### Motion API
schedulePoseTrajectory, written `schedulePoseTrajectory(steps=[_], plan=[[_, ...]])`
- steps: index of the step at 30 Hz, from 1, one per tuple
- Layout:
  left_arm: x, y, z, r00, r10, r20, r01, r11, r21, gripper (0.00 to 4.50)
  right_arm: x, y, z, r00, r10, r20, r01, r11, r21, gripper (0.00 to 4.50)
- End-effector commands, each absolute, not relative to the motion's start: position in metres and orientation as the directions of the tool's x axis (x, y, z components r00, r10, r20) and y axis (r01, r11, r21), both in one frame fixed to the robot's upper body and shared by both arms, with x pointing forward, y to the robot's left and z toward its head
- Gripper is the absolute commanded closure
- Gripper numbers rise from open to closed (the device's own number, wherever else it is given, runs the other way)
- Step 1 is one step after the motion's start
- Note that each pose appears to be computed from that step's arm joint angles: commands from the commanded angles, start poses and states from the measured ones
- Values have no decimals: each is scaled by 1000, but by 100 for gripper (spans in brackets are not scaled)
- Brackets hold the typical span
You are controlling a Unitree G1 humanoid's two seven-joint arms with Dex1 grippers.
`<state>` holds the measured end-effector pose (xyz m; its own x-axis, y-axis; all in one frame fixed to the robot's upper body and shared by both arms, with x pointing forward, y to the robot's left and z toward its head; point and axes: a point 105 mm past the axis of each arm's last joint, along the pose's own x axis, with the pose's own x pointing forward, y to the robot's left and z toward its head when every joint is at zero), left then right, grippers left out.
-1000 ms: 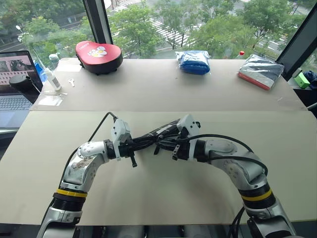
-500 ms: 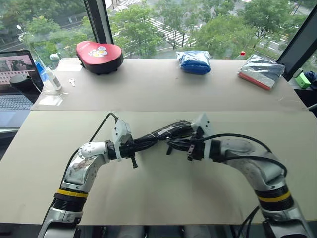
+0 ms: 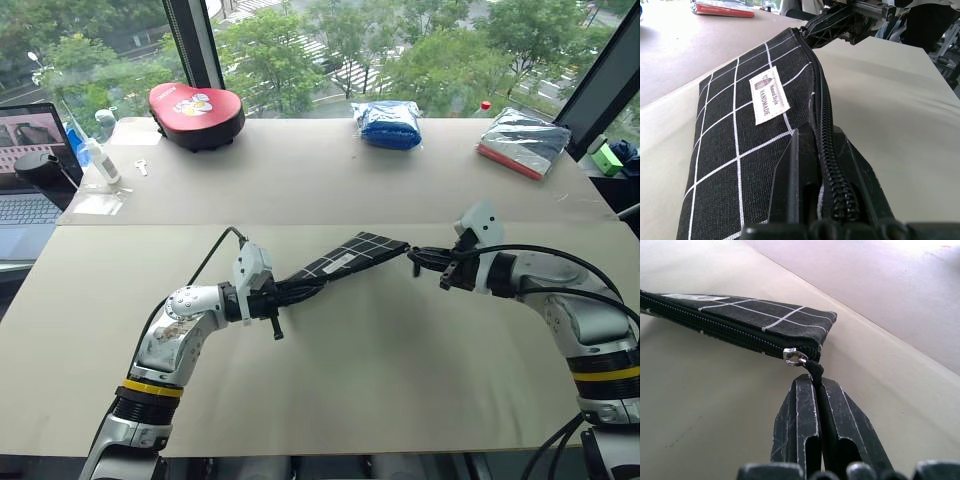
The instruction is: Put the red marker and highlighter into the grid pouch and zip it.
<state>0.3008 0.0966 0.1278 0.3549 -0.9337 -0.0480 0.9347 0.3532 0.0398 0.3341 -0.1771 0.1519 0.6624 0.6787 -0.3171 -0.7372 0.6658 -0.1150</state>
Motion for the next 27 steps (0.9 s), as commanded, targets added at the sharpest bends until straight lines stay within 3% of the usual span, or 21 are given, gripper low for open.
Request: schedulePoseTrajectory(steps=[1,3,5,10,14,17,27], plan=[[300,97,137,339,-941,-16,939,337,68,450,315,-164,157,576,761,-299,-803,595,-31,254],[299,96,136,324,-946,-25,944,321,76,450,297,-166,153,501,803,-323,-840,541,43,181],[298,95,135,314,-949,-31,947,311,82,450,286,-170,154,461,821,-335,-857,510,69,181],[295,96,133,270,-961,-57,958,262,119,450,275,-203,174,509,800,-319,-836,547,39,181],[288,95,128,170,-981,-96,969,148,196,450,254,-227,193,532,803,-269,-834,552,-3,181],[290,89,130,107,-990,-87,969,85,232,450,240,-236,189,539,793,-285,-828,561,-7,181],[292,81,109,2,-986,-169,945,-54,322,450,244,-238,185,616,753,-231,-775,632,-6,181]])
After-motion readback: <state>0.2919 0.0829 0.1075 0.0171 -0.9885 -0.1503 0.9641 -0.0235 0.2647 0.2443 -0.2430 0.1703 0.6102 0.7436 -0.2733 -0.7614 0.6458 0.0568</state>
